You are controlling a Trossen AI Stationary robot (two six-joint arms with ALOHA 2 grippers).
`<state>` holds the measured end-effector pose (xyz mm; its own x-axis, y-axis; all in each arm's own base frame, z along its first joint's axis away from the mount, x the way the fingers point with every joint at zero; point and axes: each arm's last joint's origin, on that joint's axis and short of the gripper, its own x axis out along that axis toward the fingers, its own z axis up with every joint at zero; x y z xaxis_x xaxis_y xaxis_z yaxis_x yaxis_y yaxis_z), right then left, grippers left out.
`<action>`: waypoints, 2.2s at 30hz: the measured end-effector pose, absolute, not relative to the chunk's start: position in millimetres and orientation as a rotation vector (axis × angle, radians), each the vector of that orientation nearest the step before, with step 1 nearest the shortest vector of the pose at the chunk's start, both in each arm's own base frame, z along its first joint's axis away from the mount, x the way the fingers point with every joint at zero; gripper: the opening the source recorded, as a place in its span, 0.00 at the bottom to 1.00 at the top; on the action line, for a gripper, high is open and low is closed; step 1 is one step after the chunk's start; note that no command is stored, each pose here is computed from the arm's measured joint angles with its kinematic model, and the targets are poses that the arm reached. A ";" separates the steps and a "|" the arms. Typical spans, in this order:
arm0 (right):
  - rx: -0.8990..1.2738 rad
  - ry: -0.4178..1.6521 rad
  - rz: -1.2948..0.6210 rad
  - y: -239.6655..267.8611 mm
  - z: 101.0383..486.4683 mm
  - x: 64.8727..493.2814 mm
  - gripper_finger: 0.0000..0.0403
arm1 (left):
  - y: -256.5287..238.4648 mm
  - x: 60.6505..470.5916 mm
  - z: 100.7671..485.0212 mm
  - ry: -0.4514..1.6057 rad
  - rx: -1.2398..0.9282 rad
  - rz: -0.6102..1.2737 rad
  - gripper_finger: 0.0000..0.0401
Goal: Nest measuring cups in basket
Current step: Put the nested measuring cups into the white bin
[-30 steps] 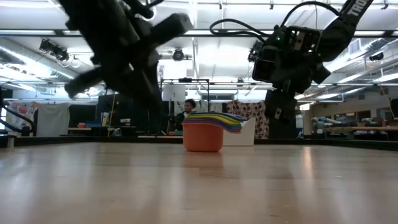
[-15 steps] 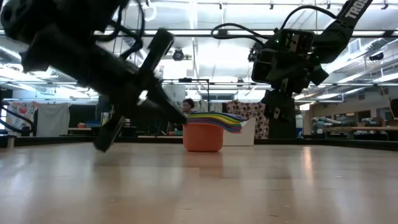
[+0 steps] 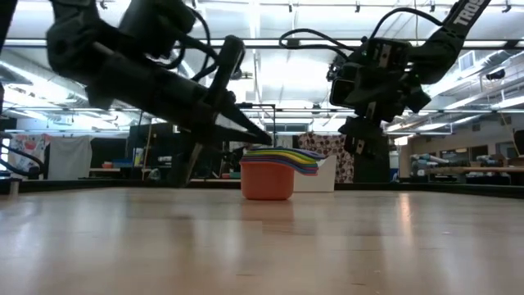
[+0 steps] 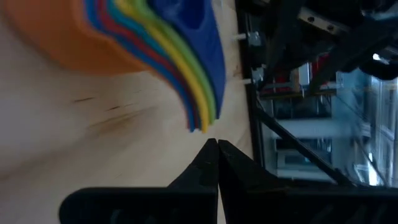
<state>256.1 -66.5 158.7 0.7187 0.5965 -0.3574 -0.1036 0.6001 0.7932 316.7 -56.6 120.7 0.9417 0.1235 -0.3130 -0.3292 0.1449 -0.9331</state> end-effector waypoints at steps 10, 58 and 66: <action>0.898 0.686 0.420 -73.5 145.5 258.8 0.46 | -52.7 325.1 127.5 0.203 -1.385 0.265 0.01; 0.934 0.633 0.333 -65.1 111.4 286.3 0.57 | -30.4 322.6 113.0 0.291 -1.313 0.415 0.01; 0.927 0.618 0.327 -65.4 112.5 287.2 0.57 | -19.3 337.7 115.1 0.292 -1.287 0.392 0.01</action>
